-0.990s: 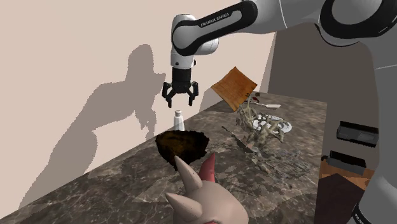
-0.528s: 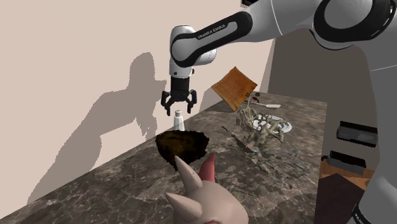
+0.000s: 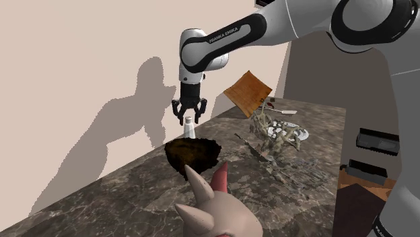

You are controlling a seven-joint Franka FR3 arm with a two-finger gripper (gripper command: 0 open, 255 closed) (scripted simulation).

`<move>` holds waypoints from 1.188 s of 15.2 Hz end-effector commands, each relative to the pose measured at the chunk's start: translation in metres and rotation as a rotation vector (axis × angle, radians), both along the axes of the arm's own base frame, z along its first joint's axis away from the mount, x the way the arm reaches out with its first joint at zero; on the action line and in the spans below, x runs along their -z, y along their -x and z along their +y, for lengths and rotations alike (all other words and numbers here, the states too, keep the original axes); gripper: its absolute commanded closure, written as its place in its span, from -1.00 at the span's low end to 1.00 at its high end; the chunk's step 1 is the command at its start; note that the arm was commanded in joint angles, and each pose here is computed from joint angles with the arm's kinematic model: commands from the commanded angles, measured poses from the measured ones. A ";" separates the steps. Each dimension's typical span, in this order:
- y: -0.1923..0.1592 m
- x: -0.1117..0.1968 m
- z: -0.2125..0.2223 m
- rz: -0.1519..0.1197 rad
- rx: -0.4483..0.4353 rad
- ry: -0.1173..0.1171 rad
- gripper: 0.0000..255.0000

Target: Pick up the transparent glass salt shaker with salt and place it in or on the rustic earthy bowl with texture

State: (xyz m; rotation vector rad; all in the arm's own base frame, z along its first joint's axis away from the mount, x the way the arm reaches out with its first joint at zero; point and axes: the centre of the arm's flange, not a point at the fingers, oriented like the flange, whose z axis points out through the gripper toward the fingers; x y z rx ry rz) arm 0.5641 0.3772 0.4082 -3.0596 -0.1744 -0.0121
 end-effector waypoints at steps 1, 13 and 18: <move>0.000 0.000 0.000 0.000 0.000 0.000 1.00; 0.000 -0.021 0.000 0.000 0.000 0.000 1.00; 0.000 -0.047 0.000 0.000 0.000 0.000 1.00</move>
